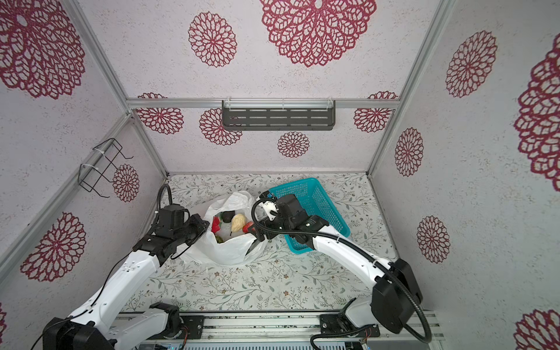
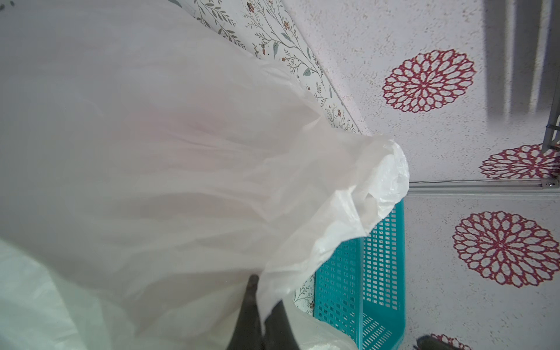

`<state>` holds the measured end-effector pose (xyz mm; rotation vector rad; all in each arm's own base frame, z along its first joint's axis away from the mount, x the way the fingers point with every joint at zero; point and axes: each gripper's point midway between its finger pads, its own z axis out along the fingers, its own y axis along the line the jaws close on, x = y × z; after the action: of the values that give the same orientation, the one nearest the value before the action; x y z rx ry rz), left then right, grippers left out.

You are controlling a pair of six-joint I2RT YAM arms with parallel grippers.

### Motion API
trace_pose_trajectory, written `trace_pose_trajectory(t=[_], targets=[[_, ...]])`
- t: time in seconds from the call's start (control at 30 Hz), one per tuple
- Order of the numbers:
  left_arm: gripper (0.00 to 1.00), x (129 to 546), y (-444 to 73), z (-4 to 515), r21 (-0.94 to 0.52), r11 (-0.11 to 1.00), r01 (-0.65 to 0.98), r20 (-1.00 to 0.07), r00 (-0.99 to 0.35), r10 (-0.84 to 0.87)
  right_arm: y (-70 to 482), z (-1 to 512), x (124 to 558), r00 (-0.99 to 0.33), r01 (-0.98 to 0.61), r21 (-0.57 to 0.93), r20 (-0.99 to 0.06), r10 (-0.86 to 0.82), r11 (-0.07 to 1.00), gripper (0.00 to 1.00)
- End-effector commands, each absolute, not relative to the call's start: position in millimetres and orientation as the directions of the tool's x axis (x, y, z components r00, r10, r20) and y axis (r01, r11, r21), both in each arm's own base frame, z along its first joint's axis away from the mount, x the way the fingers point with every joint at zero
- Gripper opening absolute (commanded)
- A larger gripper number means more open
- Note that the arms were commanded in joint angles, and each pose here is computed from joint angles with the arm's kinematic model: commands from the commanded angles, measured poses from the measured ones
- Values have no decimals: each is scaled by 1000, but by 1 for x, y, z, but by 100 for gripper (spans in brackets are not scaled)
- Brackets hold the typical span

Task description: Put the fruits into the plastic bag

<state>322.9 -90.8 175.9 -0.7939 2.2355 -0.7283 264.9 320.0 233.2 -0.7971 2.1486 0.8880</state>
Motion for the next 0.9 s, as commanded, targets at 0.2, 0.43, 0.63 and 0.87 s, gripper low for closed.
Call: trace_pose_trajectory(t=[0.2,0.43,0.63,0.87], targets=[[0,329,-87,175,-662,666,-344,-393,-597,-699,303,190,228,-651,-727,412,-667,-361,550,85],[0,329,-89,176,-673,655,-343,-381,-599,-704,324,162,276,-660,-676,384,-695,-284,630,75],[0,329,-90,177,-676,653,-343,-377,-600,-705,343,150,311,-695,-594,434,-701,-161,677,47],[0,327,-88,174,-665,661,-348,-384,-600,-702,352,178,325,-645,-611,421,-756,-113,671,0]])
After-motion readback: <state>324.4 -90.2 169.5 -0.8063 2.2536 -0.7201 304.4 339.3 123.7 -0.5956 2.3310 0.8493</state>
